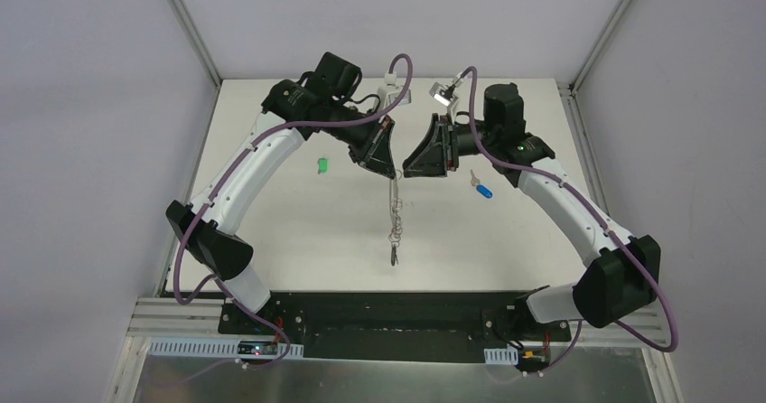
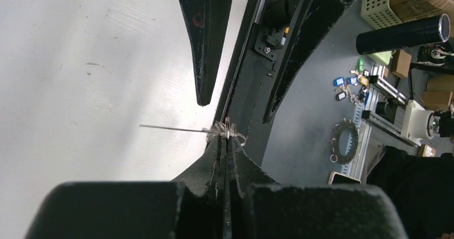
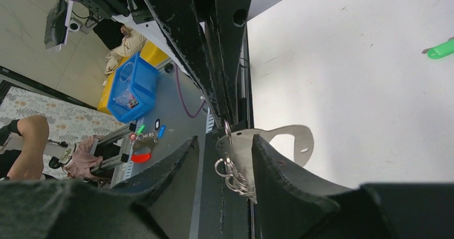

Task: Put the keys on the keyring
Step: Adjust the keyring.

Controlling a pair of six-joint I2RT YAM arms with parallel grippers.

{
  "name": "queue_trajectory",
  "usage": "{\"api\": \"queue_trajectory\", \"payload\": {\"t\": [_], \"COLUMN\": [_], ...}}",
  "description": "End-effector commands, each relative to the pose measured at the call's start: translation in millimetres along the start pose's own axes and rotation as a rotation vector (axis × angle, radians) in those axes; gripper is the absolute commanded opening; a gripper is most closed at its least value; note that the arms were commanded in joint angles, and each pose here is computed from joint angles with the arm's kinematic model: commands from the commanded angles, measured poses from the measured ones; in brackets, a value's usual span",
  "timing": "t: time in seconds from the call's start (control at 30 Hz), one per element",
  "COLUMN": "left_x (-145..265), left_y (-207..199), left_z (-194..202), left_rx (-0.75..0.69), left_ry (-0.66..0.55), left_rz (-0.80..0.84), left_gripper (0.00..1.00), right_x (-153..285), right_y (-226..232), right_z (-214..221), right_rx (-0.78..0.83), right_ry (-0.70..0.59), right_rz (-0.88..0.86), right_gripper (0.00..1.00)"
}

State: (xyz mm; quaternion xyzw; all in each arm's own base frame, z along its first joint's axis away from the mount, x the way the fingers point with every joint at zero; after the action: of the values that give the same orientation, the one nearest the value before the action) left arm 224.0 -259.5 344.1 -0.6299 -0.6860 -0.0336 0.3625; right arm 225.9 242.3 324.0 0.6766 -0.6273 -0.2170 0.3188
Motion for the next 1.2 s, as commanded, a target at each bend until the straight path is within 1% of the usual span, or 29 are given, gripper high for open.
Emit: {"api": "queue_trajectory", "payload": {"t": [0.0,0.4,0.47,0.57,0.6,0.63,0.77,0.83,0.87,0.93,0.97,1.03,1.1,1.17], "left_x": [-1,-4,-4,-4,-4,-4,0,6,10,12,17,20,21,22], "left_y": [-7,-6,-5,-5,-5,-5,-6,-3,0,6,5,7,10,11], "left_z": [-7,-7,-7,-6,-6,-6,-8,-13,-19,-22,-28,-34,-37,-38], "left_rx": [-0.004,0.004,0.005,0.004,0.002,0.002,-0.015,-0.018,-0.026,0.021,0.019,0.064,0.078,0.094], "left_ry": [-0.039,-0.044,-0.043,-0.04,-0.041,-0.04,-0.06,-0.114,-0.158,-0.233,-0.288,-0.372,-0.437,-0.469], "left_rz": [0.044,0.053,0.054,0.055,0.054,0.055,0.061,0.065,0.064,0.075,0.079,0.103,0.123,0.142], "left_gripper": [0.0,0.0,0.0,0.0,0.0,0.0,0.0,0.0,0.03,0.11,0.15,0.23,0.28,0.31], "right_x": [-4,-16,-16,-17,-17,-16,-15,-13,-12,-11,-11,-11,-9,-7], "right_y": [11,2,2,2,2,2,2,4,5,8,8,6,3,0], "right_z": [-2,6,6,5,4,3,-3,-11,-15,-23,-26,-31,-36,-40], "right_rx": [0.066,0.028,0.026,0.028,0.03,0.029,0.029,0.024,0.022,0.005,-0.005,-0.053,-0.086,-0.109], "right_ry": [0.004,0.025,0.025,0.022,0.021,0.018,-0.003,-0.023,-0.034,-0.057,-0.07,-0.097,-0.13,-0.162], "right_rz": [-0.055,-0.064,-0.064,-0.062,-0.061,-0.057,-0.035,-0.027,-0.026,-0.022,-0.021,-0.023,-0.027,-0.04], "right_gripper": [0.43,0.3,0.23,0.1,0.03,0.0,0.0,0.0,0.0,0.0,0.0,0.0,0.0,0.0]}}
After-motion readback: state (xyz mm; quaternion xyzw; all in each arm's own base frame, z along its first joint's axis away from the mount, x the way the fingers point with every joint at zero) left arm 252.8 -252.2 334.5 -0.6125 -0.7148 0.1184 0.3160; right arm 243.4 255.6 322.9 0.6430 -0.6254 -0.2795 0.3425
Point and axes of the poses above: each gripper's point midway between its finger pads, its own x axis back along the fingers, its own y axis along the line the jaws close on, z = x × y, the point moved 5 cm from there along x, back along the fingers, and after that the axes turned 9 degrees about -x, right-handed, at the moved point
